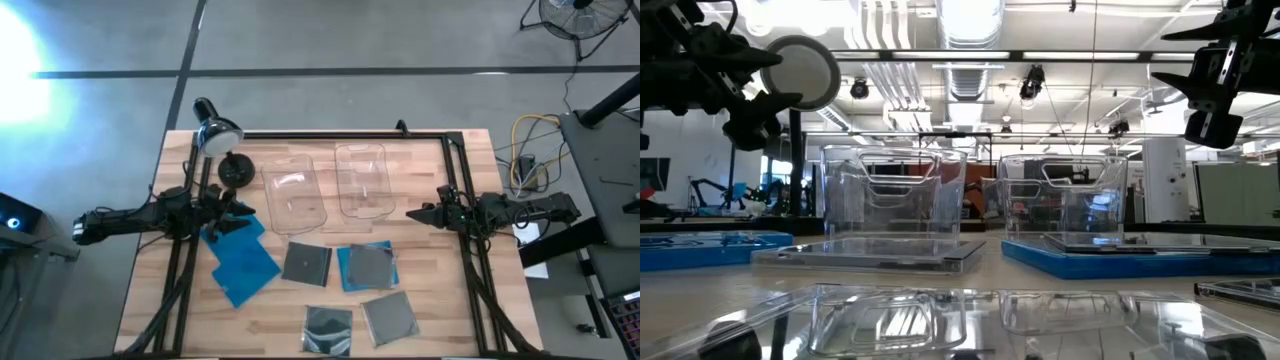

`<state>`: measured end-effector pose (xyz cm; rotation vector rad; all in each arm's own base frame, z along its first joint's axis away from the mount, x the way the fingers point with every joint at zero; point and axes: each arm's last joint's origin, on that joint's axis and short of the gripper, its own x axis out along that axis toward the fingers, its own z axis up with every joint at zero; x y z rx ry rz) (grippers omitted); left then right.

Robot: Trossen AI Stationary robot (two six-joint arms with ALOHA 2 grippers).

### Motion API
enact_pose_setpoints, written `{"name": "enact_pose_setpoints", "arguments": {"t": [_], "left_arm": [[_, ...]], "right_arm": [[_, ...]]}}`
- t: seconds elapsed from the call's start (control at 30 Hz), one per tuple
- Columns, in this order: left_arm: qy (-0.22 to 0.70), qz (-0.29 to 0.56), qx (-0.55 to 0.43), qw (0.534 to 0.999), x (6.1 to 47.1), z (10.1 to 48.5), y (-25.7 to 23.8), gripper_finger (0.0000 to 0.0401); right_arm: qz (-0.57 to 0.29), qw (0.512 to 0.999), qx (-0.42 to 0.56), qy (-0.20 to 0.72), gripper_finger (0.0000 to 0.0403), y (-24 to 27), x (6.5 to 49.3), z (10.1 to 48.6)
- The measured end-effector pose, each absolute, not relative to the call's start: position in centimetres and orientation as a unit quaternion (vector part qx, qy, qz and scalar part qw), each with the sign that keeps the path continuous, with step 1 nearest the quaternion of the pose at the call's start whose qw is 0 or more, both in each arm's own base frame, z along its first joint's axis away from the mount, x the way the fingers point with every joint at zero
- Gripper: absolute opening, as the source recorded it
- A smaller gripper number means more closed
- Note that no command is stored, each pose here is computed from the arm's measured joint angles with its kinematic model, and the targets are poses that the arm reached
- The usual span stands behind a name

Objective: Pick & place jewel cases by type

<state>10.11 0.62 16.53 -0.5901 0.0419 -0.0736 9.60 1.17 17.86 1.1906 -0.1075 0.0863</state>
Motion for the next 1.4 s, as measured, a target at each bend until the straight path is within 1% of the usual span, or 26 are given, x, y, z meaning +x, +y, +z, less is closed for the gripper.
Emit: {"name": "enact_pose_setpoints", "arguments": {"t": [0.2,0.27,0.5,0.8,0.9,0.97,1.07,1.17,1.23,1.33,1.4], "left_arm": [[0.021,-0.036,-0.291,0.956,10.1,16.5,0.6,0.0214],[0.021,-0.036,-0.291,0.956,10.1,16.5,0.6,0.0213],[0.021,-0.036,-0.291,0.956,10.1,16.5,0.6,0.0213],[0.020,-0.035,-0.289,0.957,10.1,16.5,0.6,0.0214],[0.013,-0.004,-0.296,0.955,10.1,16.5,0.8,0.0213],[0.002,0.018,-0.355,0.935,10.1,16.5,1.0,0.0214],[-0.024,0.036,-0.495,0.868,10.1,16.8,1.1,0.0213],[-0.029,0.036,-0.599,0.799,10.1,16.7,1.1,0.0213],[-0.043,0.048,-0.629,0.774,10.1,16.8,1.2,0.0214],[-0.093,0.110,-0.632,0.762,10.0,16.7,1.7,0.0213],[-0.103,0.121,-0.640,0.751,10.0,16.7,1.8,0.0213]], "right_arm": [[0.039,0.836,0.544,-0.052,0.0178,1.2,9.6,17.9],[0.024,0.837,0.543,-0.065,0.0178,1.1,9.6,17.9],[-0.058,0.787,0.600,-0.129,0.0178,0.4,9.5,18.0],[-0.078,0.783,0.600,-0.148,0.0178,0.3,9.5,18.1],[-0.082,0.774,0.612,-0.138,0.0178,0.3,9.7,17.9],[-0.085,0.765,0.627,-0.118,0.0178,0.4,10.1,17.5],[-0.106,0.749,0.650,-0.074,0.0173,0.7,10.8,16.6],[-0.146,0.732,0.665,0.010,0.0162,1.2,11.6,15.9],[-0.179,0.720,0.665,0.085,0.0155,1.6,12.2,16.2],[-0.228,0.698,0.644,0.213,0.0146,2.5,13.2,17.1],[-0.251,0.679,0.624,0.295,0.0145,3.2,13.8,17.9]]}}
